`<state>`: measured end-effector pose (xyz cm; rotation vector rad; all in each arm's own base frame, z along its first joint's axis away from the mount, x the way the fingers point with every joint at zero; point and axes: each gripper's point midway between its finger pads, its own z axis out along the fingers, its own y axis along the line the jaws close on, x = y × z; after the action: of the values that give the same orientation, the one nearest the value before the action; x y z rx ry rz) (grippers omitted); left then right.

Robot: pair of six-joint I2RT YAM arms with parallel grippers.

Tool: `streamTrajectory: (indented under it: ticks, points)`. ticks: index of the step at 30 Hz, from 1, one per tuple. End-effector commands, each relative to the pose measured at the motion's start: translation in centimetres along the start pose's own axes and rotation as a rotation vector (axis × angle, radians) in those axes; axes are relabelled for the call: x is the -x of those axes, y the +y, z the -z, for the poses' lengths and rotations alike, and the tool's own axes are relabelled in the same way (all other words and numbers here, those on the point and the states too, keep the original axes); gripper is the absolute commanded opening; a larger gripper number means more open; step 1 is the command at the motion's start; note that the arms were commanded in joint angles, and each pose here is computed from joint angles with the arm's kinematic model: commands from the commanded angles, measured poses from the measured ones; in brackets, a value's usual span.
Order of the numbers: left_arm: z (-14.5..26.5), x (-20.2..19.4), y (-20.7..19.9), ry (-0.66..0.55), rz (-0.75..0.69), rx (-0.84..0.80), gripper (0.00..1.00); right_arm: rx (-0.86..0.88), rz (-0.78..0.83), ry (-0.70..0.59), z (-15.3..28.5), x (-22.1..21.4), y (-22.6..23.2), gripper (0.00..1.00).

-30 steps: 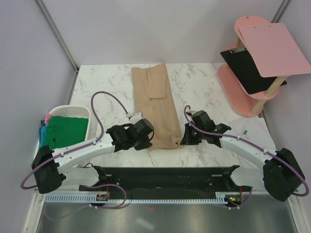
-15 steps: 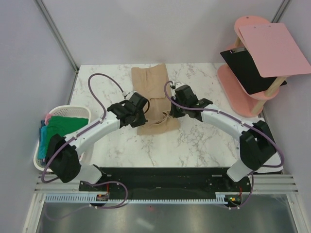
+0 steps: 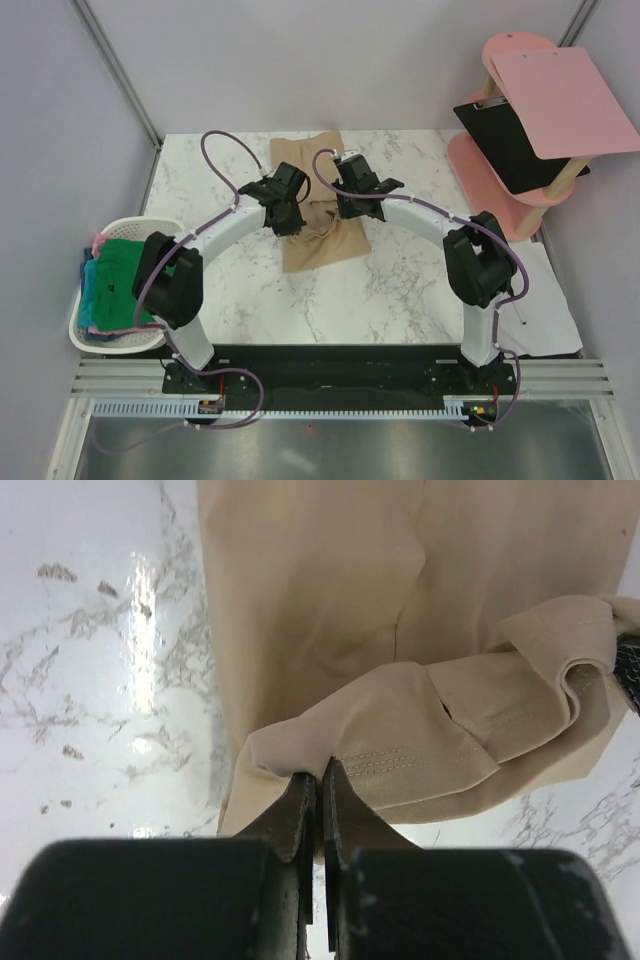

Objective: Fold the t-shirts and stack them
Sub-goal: Fold the folded rectangular tshirt in 1/3 of the way, then grab one side of the 2/3 rectangular tshirt with both arms

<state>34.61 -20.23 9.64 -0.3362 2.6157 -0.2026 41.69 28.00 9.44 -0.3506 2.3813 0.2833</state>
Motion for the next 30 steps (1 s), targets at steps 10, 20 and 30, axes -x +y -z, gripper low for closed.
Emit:
streamTrajectory:
  ticks: [10,20,30]
  points:
    - [0.1,6.7,0.2,-0.1,0.0,-0.045,1.0,-0.171,-0.107,-0.174,-1.8,6.5,-5.4,0.98]
    - [0.9,0.0,2.9,-0.05,0.051,-0.111,0.99,-0.148,-0.186,-0.102,2.8,-1.8,-6.6,0.98]
    - [-2.8,-5.0,3.1,0.03,0.121,-0.19,0.88,-0.008,-0.3,0.014,0.3,-8.4,-4.4,0.92]
